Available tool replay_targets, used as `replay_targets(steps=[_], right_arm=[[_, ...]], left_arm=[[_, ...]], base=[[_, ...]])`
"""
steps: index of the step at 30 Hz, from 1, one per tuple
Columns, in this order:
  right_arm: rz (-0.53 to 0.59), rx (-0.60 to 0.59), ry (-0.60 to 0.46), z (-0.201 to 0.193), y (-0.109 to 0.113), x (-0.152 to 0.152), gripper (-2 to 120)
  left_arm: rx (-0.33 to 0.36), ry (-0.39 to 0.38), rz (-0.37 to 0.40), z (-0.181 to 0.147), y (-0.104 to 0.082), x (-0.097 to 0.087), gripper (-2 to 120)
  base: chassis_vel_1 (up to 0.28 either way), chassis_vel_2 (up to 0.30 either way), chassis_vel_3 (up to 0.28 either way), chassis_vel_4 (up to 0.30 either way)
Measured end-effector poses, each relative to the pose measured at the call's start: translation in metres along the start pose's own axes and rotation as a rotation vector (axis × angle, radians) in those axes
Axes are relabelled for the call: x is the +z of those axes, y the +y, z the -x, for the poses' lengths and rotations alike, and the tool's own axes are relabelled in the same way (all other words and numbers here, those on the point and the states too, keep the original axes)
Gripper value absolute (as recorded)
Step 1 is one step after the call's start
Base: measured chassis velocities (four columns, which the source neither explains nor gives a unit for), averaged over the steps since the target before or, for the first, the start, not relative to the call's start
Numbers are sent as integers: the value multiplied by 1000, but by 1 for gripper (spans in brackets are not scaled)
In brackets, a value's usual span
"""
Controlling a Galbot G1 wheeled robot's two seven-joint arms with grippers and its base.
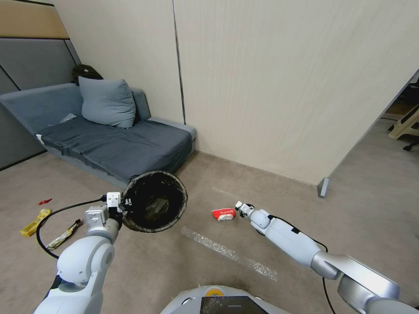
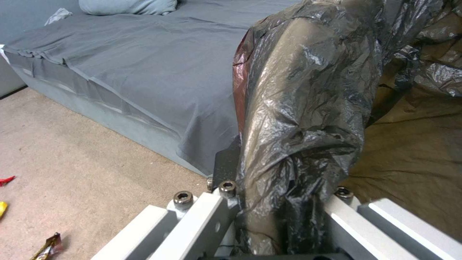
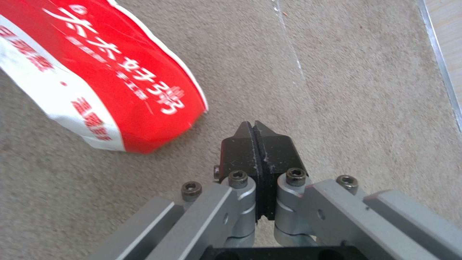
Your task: Pick up the trash bin, then pick up the garbage from the floor and place it into the trash bin.
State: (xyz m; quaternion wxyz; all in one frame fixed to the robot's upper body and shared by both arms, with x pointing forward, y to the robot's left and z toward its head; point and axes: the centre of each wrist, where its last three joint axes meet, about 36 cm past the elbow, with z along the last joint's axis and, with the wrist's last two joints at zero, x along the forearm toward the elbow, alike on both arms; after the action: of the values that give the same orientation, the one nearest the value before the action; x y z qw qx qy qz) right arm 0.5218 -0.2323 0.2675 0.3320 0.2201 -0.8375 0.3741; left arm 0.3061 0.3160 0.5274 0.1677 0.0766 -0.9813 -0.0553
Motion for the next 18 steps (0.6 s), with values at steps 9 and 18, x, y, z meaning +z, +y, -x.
replay_targets(steps=[9,18], right_arm=[[6,6,18,-4,6,7,10],[7,11,23,-7,5,11,43]], left_arm=[[-2,2,1,2,1,1,1],[-3,3,0,3,2,2,1]], base=[[0,0,0,0],[0,0,0,0]])
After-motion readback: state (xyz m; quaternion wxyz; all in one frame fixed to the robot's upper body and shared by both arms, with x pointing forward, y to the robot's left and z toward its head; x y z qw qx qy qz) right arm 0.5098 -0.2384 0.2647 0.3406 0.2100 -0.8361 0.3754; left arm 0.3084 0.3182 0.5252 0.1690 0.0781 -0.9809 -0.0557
